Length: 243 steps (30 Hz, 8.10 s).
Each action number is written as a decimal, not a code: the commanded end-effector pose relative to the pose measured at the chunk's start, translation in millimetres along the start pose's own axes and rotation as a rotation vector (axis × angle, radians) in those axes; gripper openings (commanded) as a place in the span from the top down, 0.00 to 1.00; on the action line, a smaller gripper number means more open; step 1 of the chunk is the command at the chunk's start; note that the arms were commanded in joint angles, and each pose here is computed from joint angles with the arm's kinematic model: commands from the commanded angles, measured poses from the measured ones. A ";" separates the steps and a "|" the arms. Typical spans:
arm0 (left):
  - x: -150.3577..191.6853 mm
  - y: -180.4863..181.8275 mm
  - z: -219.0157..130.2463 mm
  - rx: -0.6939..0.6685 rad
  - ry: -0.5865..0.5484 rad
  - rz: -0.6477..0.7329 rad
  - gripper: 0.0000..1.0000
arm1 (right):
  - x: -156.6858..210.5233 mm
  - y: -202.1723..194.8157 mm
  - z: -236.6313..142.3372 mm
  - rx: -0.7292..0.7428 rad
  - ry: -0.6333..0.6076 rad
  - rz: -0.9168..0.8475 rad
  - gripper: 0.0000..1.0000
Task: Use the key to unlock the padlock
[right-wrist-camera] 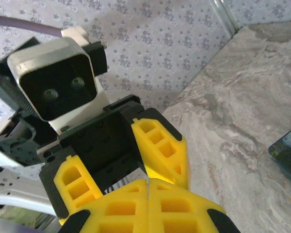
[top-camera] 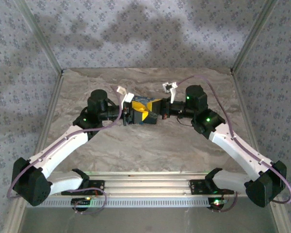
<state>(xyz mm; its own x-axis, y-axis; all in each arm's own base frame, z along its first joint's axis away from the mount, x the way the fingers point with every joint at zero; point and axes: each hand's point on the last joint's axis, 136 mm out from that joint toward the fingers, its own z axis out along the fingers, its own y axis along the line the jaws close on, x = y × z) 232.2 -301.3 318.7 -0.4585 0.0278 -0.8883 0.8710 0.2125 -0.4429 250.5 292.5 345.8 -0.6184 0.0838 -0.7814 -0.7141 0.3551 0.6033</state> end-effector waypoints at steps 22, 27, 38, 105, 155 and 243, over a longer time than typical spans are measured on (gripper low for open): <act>-40.2 0.8 -12.9 0.167 -0.263 -0.237 0.65 | -22.6 -1.8 7.5 -0.036 -0.083 0.001 1.00; -37.5 -1.8 -9.6 0.179 -0.247 -0.240 0.64 | -23.4 -1.6 7.3 -0.036 -0.089 0.003 1.00; -34.8 -6.7 -3.4 0.205 -0.208 -0.230 0.67 | -25.9 -1.1 8.6 -0.041 -0.100 0.006 1.00; 164.4 93.9 -107.1 -0.712 0.143 -0.438 1.00 | 186.6 -165.9 108.9 0.785 0.379 0.187 0.54; 164.3 192.7 -90.4 -0.758 0.283 -0.613 1.00 | 148.9 -195.6 101.4 1.008 0.193 0.120 0.46; 154.4 151.3 -31.0 -0.495 0.318 -0.388 1.00 | 167.1 -210.2 61.9 0.992 0.316 0.282 1.00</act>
<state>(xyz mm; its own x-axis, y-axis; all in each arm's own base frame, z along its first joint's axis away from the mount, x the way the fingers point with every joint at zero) 281.2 -228.6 107.4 -0.8556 0.1068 -0.5065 0.4262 0.7006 -0.5723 325.1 281.9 64.1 -0.8570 0.1039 -0.5047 -0.0015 0.9790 0.2041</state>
